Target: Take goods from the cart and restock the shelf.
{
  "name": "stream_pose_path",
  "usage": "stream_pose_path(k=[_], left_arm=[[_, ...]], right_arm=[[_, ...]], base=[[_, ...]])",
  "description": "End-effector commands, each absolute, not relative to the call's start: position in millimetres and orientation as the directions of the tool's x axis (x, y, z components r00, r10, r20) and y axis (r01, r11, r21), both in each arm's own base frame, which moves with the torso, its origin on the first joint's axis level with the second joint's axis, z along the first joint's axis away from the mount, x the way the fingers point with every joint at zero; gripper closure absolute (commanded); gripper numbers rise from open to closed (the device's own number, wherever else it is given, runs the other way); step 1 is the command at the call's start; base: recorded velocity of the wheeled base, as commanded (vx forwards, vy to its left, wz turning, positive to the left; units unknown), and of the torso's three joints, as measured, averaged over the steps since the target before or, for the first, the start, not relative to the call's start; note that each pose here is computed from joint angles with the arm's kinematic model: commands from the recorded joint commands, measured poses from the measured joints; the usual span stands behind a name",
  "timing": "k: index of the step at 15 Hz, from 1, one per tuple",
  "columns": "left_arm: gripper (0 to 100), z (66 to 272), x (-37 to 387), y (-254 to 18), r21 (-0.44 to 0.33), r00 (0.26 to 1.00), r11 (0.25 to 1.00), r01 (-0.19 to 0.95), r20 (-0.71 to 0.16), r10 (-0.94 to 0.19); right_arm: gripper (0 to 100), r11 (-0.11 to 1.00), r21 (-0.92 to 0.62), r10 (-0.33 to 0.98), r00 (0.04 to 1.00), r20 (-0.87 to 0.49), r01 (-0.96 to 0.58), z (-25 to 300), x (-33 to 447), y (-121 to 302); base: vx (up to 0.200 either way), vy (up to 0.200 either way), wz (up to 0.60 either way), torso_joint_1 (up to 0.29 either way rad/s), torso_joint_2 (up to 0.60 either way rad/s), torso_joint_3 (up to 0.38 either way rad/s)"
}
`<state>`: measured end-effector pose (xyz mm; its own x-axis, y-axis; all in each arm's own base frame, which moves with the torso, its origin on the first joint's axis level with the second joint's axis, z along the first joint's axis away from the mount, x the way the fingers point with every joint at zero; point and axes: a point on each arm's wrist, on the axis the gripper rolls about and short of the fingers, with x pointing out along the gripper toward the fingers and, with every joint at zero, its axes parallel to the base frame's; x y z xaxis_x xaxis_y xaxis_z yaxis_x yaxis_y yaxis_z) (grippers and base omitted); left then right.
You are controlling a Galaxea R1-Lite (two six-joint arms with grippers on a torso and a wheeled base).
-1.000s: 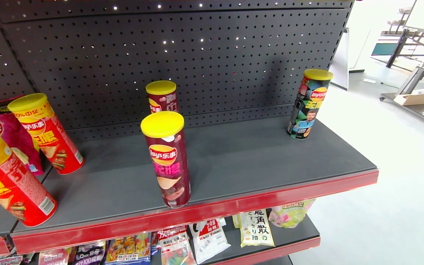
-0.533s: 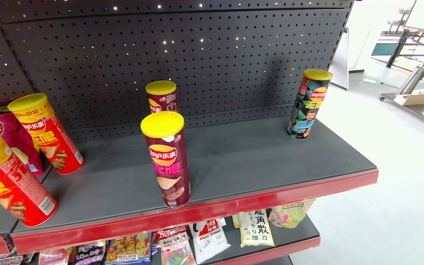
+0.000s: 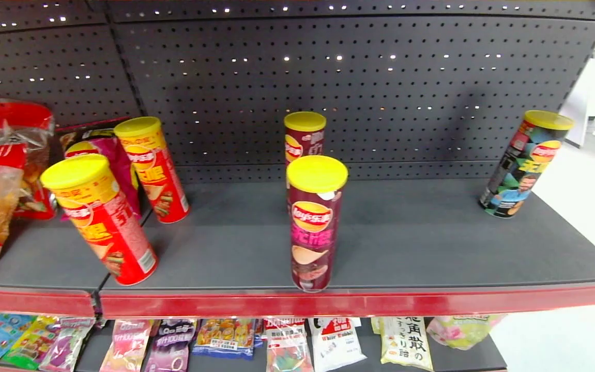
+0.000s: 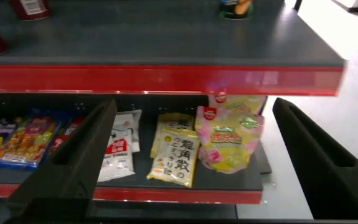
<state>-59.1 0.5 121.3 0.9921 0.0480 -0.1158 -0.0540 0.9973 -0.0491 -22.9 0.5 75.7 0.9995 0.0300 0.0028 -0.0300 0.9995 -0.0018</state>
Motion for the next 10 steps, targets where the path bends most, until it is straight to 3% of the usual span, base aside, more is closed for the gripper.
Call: stream_pose_path(k=[1,7,10], left_arm=[[0,109,-50,1,-0.044,0.992,0.998,-0.052,-0.121,0.046],[0,82,-24,0,0.015,1.0,1.0,-0.006,0.014,0.006],[0,76,-23,-1,0.015,1.0,1.0,0.018,-0.005,-0.018]], right_arm=[[0,1.0,0.001,0.031,1.0,0.003,-0.031,76,-23,1],[0,1.0,0.0,0.031,1.0,0.003,-0.031,76,-23,1],[0,0.999,0.0,0.032,0.999,0.003,-0.032,76,-23,1]], base=[[0.0,0.0,0.0,0.0,0.0,0.0],[0.0,0.0,0.0,0.0,0.0,0.0],[0.0,0.0,0.0,0.0,0.0,0.0]])
